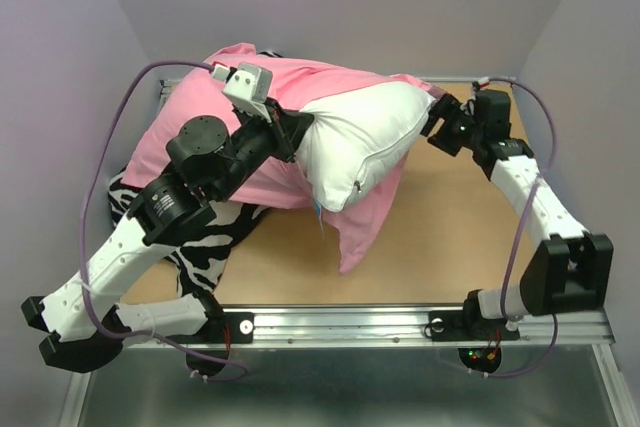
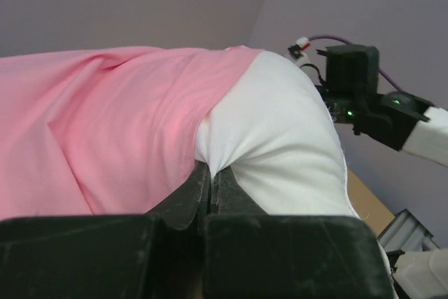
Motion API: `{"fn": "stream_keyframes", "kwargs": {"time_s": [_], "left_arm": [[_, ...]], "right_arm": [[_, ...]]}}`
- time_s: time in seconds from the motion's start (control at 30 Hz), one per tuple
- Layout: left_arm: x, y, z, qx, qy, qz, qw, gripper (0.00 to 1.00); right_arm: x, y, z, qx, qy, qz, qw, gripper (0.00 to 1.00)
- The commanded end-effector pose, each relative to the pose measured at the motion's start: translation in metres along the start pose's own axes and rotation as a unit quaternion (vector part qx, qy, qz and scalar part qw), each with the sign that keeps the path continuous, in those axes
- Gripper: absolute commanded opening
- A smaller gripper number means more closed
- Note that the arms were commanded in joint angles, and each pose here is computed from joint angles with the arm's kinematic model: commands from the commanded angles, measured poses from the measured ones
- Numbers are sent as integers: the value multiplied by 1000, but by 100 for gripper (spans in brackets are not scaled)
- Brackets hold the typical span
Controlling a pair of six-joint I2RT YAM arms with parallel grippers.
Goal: Remove the pillowcase from the pillow
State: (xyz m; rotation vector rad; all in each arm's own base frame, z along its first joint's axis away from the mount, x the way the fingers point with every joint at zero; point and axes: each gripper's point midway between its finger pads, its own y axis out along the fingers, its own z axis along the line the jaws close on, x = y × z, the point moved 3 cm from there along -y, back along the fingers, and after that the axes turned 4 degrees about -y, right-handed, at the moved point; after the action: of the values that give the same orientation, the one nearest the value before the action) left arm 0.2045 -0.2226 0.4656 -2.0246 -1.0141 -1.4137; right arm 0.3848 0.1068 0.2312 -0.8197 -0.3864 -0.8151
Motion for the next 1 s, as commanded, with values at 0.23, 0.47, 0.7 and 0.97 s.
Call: {"fn": "stream_keyframes", "kwargs": {"time_s": [0.23,0.47,0.7,0.97], "left_arm": [[47,27,-12,-7,-81,-146,986,0],[3,45,-5,-2,-98,-106,990,0],[-23,66,-12,-23,-113,-81,990,0],[-37,78,-29,-35,-118,-67,990,0]], "right_arm": [[18,-107,17,8,12,-154,988,79],[-10,-143,58,126,25,-116,985,90],[-43,-146,61,190,65,-72,977,100],[-57,-129,50,213,144,-63,964,100]]}}
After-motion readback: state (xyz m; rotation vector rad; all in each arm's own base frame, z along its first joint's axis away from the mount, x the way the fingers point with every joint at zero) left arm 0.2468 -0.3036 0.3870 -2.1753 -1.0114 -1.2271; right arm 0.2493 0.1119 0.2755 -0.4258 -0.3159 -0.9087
